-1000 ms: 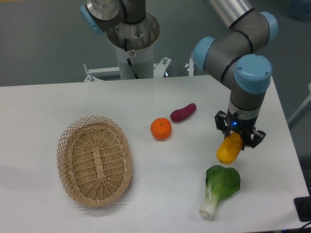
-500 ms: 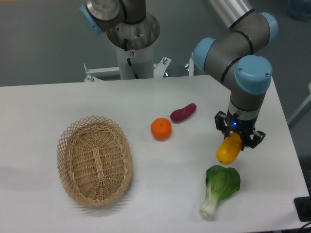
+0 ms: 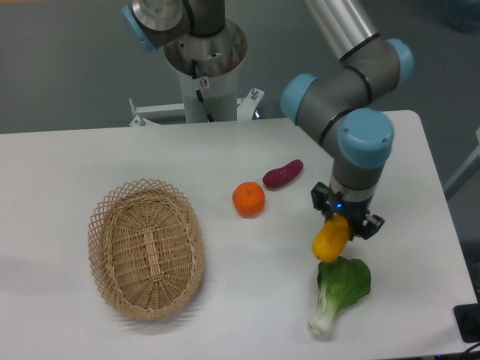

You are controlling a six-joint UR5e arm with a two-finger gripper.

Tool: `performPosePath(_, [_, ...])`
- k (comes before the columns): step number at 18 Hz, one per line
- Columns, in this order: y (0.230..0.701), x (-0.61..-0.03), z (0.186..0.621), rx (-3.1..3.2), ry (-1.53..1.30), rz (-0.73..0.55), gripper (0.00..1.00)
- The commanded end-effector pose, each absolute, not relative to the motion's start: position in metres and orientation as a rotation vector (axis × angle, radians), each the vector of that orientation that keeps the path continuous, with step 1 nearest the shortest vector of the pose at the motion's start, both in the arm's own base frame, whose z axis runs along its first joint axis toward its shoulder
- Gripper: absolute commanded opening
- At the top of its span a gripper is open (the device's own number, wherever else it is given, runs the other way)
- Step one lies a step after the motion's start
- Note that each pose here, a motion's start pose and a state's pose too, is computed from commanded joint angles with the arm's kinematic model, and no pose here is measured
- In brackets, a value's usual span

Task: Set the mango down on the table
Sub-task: 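Lower the held mango onto the table beside the bok choy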

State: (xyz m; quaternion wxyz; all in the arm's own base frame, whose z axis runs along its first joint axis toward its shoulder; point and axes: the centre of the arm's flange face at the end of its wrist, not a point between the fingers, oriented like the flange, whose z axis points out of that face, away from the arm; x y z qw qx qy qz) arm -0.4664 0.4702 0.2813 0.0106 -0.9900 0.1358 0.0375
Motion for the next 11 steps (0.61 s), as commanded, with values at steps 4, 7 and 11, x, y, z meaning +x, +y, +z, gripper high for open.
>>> performPosePath(4, [0.496,-0.442,0.269,-3.098,0.386,0.089,0.24])
performPosePath(7, [0.517,-0.425,0.261,-3.095,0.345,0.099,0.26])
performPosePath(11, [0.54,-0.405,0.248,-3.093,0.299,0.102,0.27])
